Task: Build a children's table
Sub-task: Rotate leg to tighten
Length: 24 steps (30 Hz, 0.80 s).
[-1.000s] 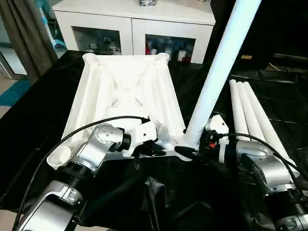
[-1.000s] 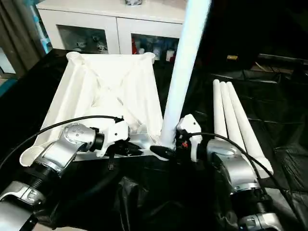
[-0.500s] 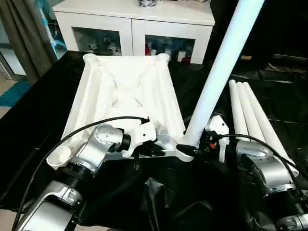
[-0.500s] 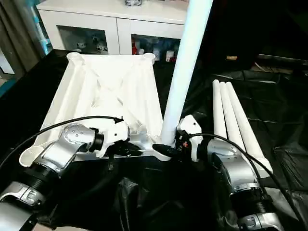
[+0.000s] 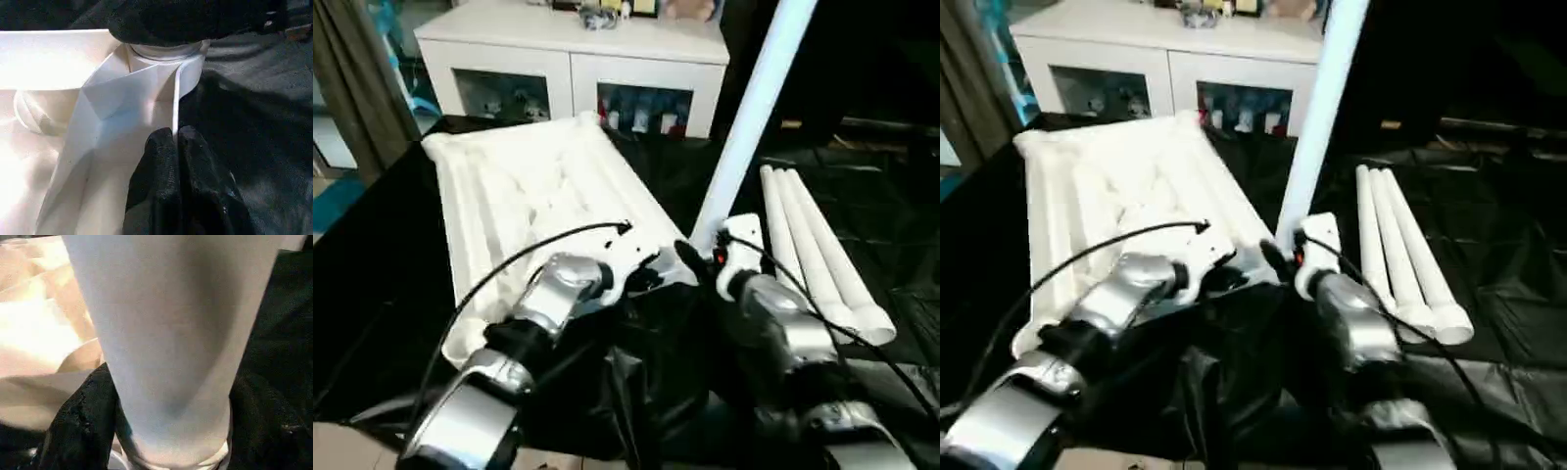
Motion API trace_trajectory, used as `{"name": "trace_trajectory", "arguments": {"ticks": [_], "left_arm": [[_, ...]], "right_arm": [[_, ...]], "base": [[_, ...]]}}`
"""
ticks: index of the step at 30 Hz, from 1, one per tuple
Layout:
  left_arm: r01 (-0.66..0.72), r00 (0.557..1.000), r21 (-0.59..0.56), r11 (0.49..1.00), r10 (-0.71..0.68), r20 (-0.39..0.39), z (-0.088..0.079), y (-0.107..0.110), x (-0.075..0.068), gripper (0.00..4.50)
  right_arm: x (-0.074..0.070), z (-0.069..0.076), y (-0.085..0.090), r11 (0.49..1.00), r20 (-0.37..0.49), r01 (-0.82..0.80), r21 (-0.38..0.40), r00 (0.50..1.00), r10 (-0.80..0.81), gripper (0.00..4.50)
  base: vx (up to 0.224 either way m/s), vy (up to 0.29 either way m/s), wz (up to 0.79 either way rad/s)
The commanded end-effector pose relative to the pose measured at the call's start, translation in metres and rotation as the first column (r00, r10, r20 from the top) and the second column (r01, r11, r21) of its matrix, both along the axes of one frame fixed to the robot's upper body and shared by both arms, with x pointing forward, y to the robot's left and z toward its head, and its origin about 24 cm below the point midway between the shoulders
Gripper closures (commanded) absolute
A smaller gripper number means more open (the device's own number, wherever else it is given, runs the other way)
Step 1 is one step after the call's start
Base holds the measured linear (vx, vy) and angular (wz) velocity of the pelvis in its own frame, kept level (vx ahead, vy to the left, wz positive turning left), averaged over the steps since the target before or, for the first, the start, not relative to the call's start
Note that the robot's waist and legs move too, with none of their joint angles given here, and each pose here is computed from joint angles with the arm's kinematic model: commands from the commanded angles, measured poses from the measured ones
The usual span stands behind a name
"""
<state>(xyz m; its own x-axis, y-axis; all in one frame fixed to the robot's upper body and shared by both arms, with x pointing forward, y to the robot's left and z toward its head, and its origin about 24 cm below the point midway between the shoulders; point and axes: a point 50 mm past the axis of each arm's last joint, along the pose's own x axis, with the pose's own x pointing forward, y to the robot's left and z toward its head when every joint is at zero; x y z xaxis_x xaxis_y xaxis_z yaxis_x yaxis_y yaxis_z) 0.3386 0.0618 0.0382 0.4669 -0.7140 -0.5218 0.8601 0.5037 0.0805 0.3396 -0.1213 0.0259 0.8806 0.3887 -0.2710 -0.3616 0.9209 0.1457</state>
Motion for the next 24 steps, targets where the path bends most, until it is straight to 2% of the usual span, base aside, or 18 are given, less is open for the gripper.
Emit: {"name": "trace_trajectory", "arguments": {"ticks": [1, 3, 7, 9, 16, 18, 19, 21, 24], "left_arm": [[-0.059, 0.997, -0.013, 0.998, 0.060, 0.054, 0.008, -0.006, 0.007, 4.50], [-0.038, 0.998, -0.008, 0.999, 0.039, 0.059, 0.008, -0.007, 0.006, 4.50], [0.027, 0.997, 0.004, 1.000, -0.027, 0.075, 0.008, -0.003, 0.003, 4.50], [0.063, 0.995, 0.016, 0.998, -0.064, 0.077, 0.007, 0.001, 0.001, 4.50], [0.231, 0.971, 0.035, 0.972, -0.232, 0.053, 0.003, 0.018, -0.010, 4.50], [0.287, 0.957, 0.046, 0.957, -0.288, 0.026, 0.002, 0.025, -0.015, 4.50], [0.287, 0.957, 0.046, 0.957, -0.288, 0.026, 0.002, 0.025, -0.015, 4.50], [0.345, 0.938, 0.045, 0.938, -0.346, 0.020, 0.003, 0.030, -0.020, 4.50], [0.390, 0.920, 0.035, 0.920, -0.391, 0.012, 0.003, 0.033, -0.024, 4.50]], "right_arm": [[-0.017, -0.030, 0.023, 0.996, -0.132, -0.084, 0.009, 0.988, 0.085, 1.78], [-0.015, -0.026, 0.026, 0.994, -0.106, -0.103, 0.022, 0.989, 0.105, 1.08], [-0.013, -0.020, 0.022, 0.988, -0.073, -0.155, 0.022, 0.985, 0.156, 0.95], [-0.012, -0.017, 0.019, 0.981, -0.054, -0.192, 0.018, 0.980, 0.193, 0.67], [-0.021, -0.003, -0.007, 0.917, -0.016, -0.398, 0.013, 0.917, 0.398, 0.67], [-0.027, 0.001, -0.022, 0.885, -0.020, -0.466, -0.011, 0.884, 0.466, 0.67], [-0.027, 0.001, -0.022, 0.885, -0.020, -0.466, -0.011, 0.884, 0.466, 0.67], [-0.033, 0.005, -0.037, 0.851, -0.041, -0.524, -0.042, 0.852, 0.522, 0.67], [-0.038, 0.008, -0.046, 0.829, -0.054, -0.557, -0.052, 0.830, 0.555, 0.67]], "base": [[0.000, 0.000, 0.00], [0.000, 0.000, 0.00], [0.000, 0.000, 0.00], [0.000, 0.000, 0.00], [0.000, 0.000, 0.00], [0.053, -0.018, 0.02], [0.068, -0.020, 0.05], [0.093, -0.024, 0.04], [0.066, -0.011, 0.02]]}}
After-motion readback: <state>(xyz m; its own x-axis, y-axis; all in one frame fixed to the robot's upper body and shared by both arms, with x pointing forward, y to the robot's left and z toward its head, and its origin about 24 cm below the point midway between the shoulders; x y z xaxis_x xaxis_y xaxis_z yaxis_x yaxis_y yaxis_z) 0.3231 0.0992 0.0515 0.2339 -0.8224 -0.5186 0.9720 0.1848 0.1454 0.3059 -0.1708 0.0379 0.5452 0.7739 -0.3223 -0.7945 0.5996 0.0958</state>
